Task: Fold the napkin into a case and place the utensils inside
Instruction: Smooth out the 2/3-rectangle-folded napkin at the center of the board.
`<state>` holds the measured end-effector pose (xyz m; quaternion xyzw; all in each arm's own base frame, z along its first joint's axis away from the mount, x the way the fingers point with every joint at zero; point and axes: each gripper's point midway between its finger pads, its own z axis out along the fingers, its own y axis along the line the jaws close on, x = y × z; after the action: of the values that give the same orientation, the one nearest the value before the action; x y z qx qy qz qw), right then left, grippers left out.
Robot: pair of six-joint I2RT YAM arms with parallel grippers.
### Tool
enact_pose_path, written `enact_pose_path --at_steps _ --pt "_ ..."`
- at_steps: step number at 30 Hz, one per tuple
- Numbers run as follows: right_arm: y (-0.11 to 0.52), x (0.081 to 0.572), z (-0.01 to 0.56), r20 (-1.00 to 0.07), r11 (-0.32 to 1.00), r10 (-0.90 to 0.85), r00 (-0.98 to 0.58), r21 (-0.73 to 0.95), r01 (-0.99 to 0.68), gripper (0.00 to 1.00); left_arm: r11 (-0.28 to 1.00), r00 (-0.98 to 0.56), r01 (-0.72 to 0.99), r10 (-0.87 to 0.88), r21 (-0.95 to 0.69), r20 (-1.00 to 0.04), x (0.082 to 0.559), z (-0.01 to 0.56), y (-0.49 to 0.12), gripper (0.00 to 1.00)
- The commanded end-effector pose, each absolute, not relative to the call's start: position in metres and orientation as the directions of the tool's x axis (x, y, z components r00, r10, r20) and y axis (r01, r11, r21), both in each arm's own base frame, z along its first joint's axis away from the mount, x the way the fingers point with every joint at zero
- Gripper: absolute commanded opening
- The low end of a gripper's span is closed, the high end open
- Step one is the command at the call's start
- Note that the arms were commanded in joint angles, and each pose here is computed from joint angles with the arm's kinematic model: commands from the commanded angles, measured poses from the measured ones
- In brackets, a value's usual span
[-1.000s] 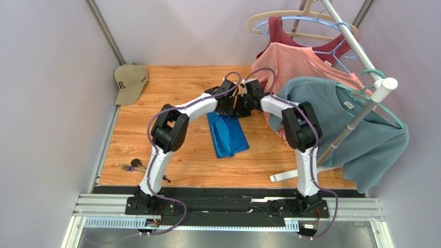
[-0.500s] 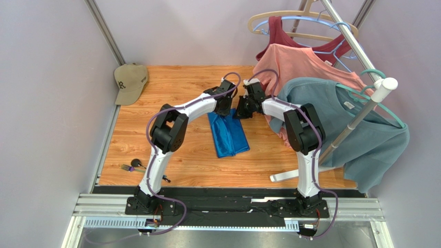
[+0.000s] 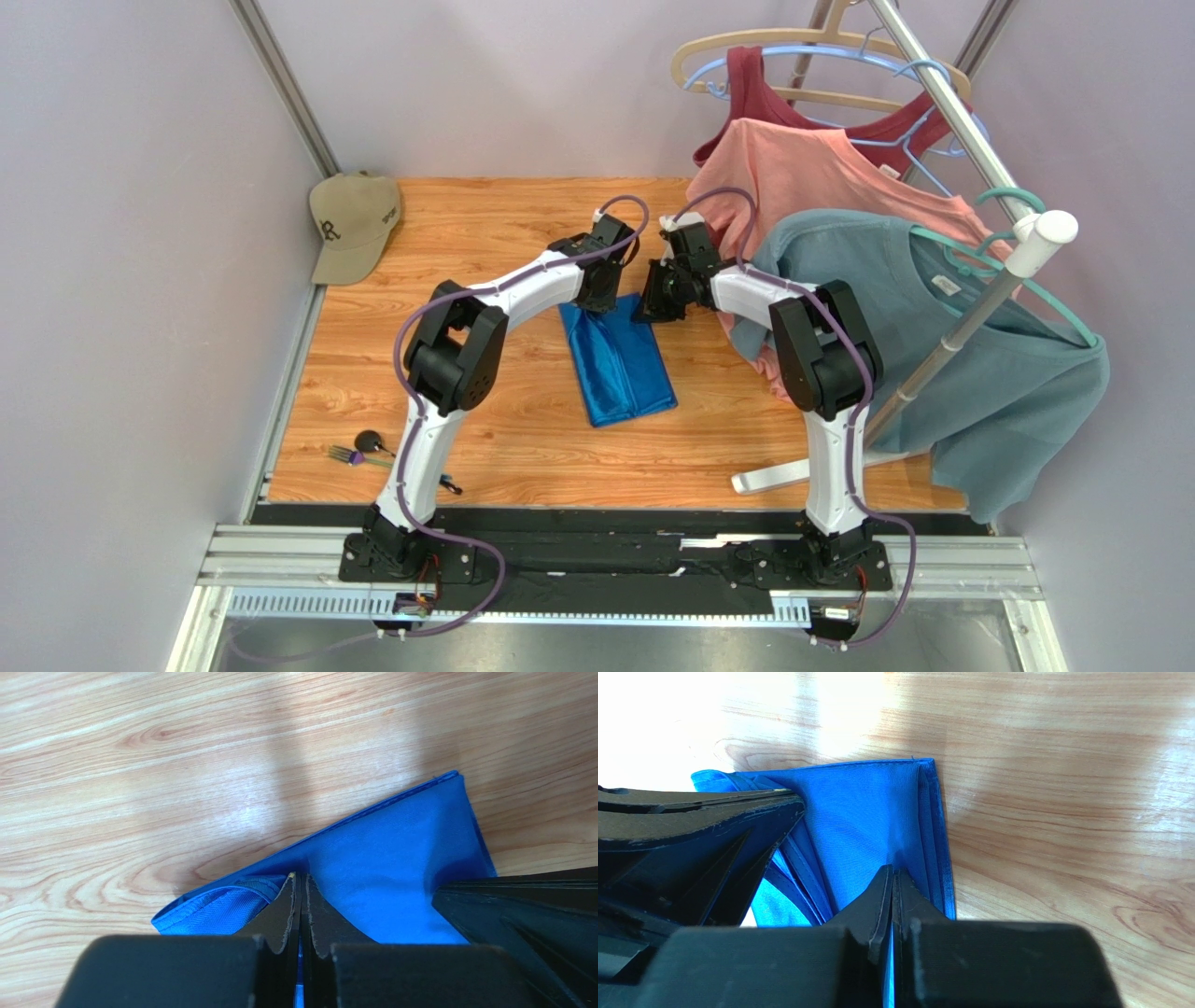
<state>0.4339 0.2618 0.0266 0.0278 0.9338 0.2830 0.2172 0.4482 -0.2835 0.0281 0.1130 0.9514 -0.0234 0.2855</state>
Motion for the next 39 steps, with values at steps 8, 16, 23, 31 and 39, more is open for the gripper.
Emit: enact_pose_path --at_steps 8,16,23,31,39 --pt "0.238 0.426 0.010 -0.377 0.889 0.157 -0.913 0.456 -0.036 0.00 0.950 -0.746 0.293 0.157 -0.107 -0.647 0.451 0.098 -0.302 0.29" --pt "0.241 0.426 0.006 -0.366 0.888 0.145 -0.919 0.459 -0.043 0.00 0.948 -0.710 0.269 0.074 -0.172 -0.701 0.437 0.157 -0.289 0.34" --pt "0.242 0.429 0.009 -0.373 0.886 0.141 -0.917 0.460 -0.051 0.00 0.944 -0.758 0.214 -0.001 -0.251 -0.652 0.424 0.145 -0.266 0.14" --pt "0.242 0.427 0.006 -0.367 0.888 0.132 -0.921 0.457 -0.055 0.00 0.905 -0.849 0.207 -0.023 -0.373 -0.527 0.430 0.096 -0.279 0.00" --pt "0.244 0.426 0.006 -0.366 0.887 0.129 -0.922 0.458 -0.058 0.00 0.904 -0.872 0.209 -0.001 -0.374 -0.489 0.433 0.065 -0.285 0.00"
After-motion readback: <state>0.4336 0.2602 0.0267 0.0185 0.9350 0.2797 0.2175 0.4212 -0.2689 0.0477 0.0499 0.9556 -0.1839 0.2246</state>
